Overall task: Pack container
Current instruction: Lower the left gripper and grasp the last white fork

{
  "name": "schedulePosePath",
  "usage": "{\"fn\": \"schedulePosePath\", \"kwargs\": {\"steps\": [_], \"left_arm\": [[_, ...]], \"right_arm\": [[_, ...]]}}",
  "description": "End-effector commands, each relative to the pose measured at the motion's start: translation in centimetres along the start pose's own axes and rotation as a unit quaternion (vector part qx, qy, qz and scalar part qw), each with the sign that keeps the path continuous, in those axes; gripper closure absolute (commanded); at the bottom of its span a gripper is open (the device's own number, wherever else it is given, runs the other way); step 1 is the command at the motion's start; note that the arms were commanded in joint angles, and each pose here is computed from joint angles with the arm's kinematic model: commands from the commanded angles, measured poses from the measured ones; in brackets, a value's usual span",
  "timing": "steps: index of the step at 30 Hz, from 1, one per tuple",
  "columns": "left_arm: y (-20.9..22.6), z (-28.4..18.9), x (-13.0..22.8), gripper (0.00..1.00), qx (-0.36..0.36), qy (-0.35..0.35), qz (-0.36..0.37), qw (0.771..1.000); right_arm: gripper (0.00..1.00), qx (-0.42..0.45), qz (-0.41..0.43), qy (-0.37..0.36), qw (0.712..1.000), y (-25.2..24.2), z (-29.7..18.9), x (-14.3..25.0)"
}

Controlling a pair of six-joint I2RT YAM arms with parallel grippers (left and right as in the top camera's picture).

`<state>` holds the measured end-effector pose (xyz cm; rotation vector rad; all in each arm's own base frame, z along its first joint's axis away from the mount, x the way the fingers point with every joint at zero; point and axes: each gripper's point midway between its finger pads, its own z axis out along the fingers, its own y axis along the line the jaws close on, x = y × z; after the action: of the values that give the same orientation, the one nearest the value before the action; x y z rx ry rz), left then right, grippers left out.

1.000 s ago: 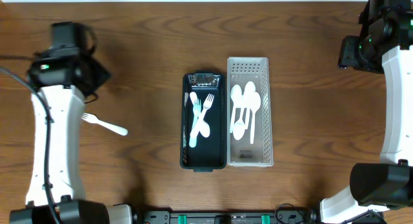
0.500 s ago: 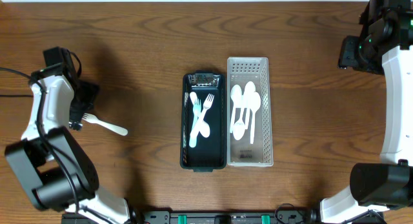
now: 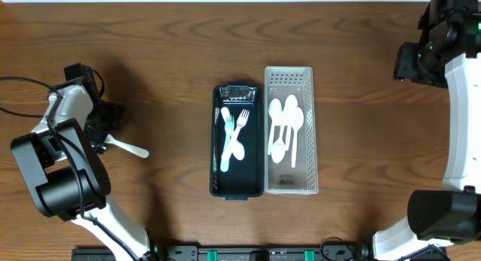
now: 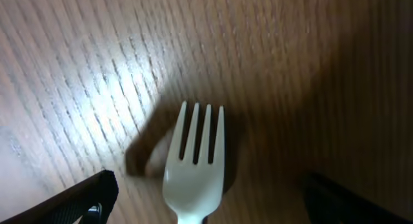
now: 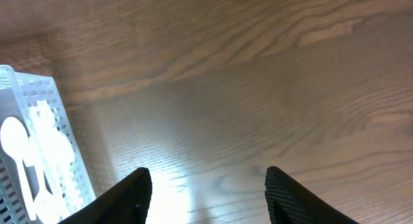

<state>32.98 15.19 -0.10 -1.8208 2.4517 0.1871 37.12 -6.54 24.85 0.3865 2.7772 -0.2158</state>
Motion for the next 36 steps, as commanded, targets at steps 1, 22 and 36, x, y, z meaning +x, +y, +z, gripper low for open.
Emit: {"fn": "schedulePosePath", "kwargs": {"steps": [1, 22, 36], "left_arm": [[0.6, 2.1, 0.4, 0.05, -0.023, 0.012, -0.004, 1.000], [0.5, 4.3, 2.1, 0.08, -0.027, 0.054, 0.001, 0.998], [0.7, 4.3, 2.2, 0.47, -0.031, 0.057, 0.001, 0.998]], "right_arm": [[0.41, 0.004, 0.008, -0.002, 1.000, -0.3, -0.2, 0.0], [0.41, 0.012, 0.008, -0.004, 1.000, -0.6, -0.2, -0.1], [0.40, 0.011, 0.008, -0.004, 1.000, -0.6, -0.2, -0.1]]}}
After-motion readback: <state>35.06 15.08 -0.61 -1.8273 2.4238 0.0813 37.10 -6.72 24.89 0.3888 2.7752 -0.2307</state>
